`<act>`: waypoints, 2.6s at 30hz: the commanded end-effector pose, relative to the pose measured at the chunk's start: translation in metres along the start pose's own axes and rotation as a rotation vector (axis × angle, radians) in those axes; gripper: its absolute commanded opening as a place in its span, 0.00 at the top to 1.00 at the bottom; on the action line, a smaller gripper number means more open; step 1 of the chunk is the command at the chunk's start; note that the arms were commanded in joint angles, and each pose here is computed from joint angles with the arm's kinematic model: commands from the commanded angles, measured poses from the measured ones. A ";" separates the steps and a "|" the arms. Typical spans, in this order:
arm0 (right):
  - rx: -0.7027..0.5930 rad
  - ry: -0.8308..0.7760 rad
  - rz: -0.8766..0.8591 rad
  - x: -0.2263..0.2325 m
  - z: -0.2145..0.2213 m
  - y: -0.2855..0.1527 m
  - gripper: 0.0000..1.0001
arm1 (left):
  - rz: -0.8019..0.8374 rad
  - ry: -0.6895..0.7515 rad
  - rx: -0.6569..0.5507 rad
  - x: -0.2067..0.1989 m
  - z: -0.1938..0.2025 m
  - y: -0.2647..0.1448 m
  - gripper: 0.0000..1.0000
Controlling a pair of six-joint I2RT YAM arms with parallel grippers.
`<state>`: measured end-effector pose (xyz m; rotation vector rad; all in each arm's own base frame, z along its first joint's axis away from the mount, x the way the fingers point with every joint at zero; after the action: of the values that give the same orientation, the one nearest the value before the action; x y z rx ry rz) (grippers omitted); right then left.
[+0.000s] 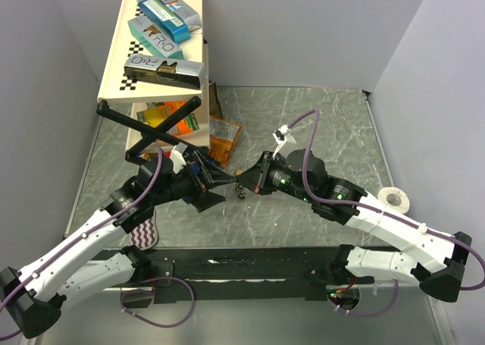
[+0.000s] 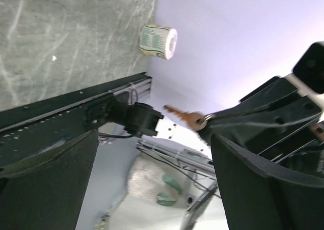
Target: Unlock with the key
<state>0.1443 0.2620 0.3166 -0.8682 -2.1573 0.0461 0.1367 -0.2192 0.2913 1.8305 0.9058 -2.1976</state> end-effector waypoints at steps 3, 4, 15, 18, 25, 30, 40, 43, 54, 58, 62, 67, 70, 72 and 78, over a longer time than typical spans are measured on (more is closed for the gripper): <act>0.012 0.006 -0.089 0.010 0.009 0.001 1.00 | 0.058 -0.165 0.019 -0.015 0.001 0.000 0.04; 0.010 0.008 -0.103 0.012 0.010 0.002 1.00 | 0.060 -0.172 0.015 -0.015 0.000 0.000 0.04; 0.054 -0.010 -0.164 0.025 0.015 0.018 1.00 | 0.087 -0.275 0.063 -0.004 0.002 0.009 0.01; 0.070 -0.007 -0.168 0.025 0.018 0.023 1.00 | 0.097 -0.275 0.060 -0.007 0.001 0.008 0.05; 0.109 -0.005 -0.167 0.024 0.026 0.029 1.00 | 0.118 -0.281 0.047 -0.008 -0.005 0.008 0.20; 0.115 -0.001 -0.159 0.023 0.027 0.031 1.00 | 0.083 -0.262 0.004 -0.008 -0.011 0.007 0.25; 0.135 -0.001 -0.149 0.023 0.029 0.030 1.00 | 0.055 -0.276 -0.022 -0.002 -0.018 0.008 0.36; 0.141 -0.001 -0.148 0.023 0.029 0.031 1.00 | 0.048 -0.275 -0.023 -0.001 -0.018 0.008 0.39; 0.143 -0.002 -0.152 0.024 0.030 0.032 1.00 | 0.020 -0.299 -0.069 0.007 -0.024 0.005 0.46; 0.143 0.006 -0.153 0.022 0.031 0.031 1.00 | 0.019 -0.299 -0.083 0.007 -0.025 0.004 0.51; 0.139 0.010 -0.155 0.022 0.031 0.029 1.00 | 0.019 -0.304 -0.093 0.008 -0.026 0.002 0.58; 0.139 0.015 -0.157 0.022 0.032 0.028 1.00 | 0.021 -0.308 -0.095 0.009 -0.026 0.001 0.62; 0.143 0.018 -0.158 0.021 0.033 0.028 1.00 | 0.022 -0.303 -0.098 0.008 -0.026 0.000 0.66; 0.140 0.019 -0.158 0.021 0.033 0.028 1.00 | 0.020 -0.301 -0.106 0.009 -0.026 0.000 0.70; 0.143 0.019 -0.162 0.021 0.034 0.026 1.00 | 0.013 -0.295 -0.102 0.011 -0.026 0.001 0.87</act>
<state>0.1309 0.3028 0.2796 -0.6548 -2.1437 0.1911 0.1582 -0.2075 0.2750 1.5078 0.8980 -2.2490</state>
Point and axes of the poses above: each gripper's point midway between its finger pads, its own y axis out along the fingers, its own x axis along the line the jaws close on, z = x × y, the point moved 6 cm from there along -y, back along the fingers, and after that the axes turned 6 degrees about -y, right-handed, at the moved point
